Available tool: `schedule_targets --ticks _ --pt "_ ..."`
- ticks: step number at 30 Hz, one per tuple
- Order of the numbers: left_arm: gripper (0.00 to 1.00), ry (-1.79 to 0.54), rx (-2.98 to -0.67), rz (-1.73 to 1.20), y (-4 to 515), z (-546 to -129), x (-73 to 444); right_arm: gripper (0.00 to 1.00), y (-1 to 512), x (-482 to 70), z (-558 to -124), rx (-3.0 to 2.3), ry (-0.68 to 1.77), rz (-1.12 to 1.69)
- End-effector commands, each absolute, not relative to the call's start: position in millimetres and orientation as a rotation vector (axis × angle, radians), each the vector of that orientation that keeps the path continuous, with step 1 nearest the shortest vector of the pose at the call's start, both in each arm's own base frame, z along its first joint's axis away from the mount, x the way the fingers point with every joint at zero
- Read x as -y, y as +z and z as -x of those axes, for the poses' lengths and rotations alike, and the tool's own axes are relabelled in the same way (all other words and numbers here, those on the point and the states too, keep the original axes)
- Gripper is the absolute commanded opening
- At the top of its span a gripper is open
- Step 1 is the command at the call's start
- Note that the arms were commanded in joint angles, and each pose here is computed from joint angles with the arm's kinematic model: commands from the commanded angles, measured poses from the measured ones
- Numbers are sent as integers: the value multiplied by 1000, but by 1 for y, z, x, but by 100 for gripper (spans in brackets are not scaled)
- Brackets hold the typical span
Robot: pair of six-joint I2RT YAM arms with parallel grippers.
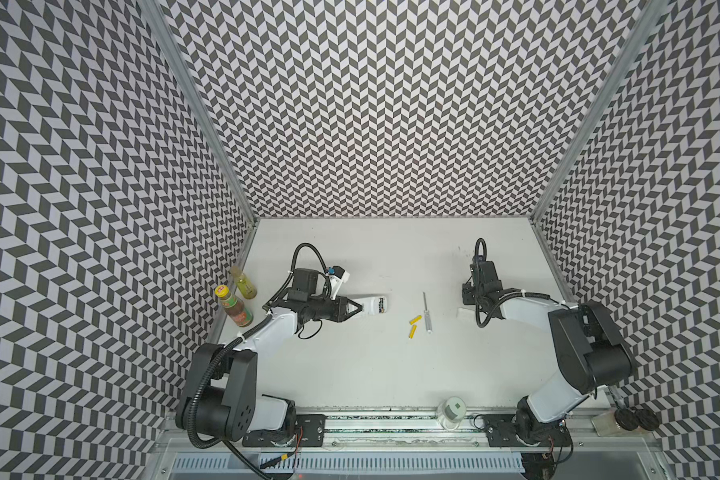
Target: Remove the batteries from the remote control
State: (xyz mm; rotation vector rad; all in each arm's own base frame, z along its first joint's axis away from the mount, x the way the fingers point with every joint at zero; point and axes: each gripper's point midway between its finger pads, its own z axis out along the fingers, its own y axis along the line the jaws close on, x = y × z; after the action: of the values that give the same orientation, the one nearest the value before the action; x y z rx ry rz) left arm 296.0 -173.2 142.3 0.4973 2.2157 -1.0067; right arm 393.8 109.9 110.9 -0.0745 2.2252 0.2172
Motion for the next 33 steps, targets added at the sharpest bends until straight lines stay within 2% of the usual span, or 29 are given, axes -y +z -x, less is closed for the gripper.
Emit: schedule_targets --ticks 1,13,22,33 --pt "0 -1036 -2190 -491 156 -302 175 9 103 -89 -403 -2246 101 -3" --pt "0 -1093 -2251 -445 142 -302 179 10 81 -57 -406 -2308 -66 -82" --pt "0 -1097 -2292 -462 132 -302 186 16 60 -48 -403 -2361 -145 -69" --pt "0 -1093 -2313 -482 126 -301 192 25 56 -64 -405 -2398 -70 -22"
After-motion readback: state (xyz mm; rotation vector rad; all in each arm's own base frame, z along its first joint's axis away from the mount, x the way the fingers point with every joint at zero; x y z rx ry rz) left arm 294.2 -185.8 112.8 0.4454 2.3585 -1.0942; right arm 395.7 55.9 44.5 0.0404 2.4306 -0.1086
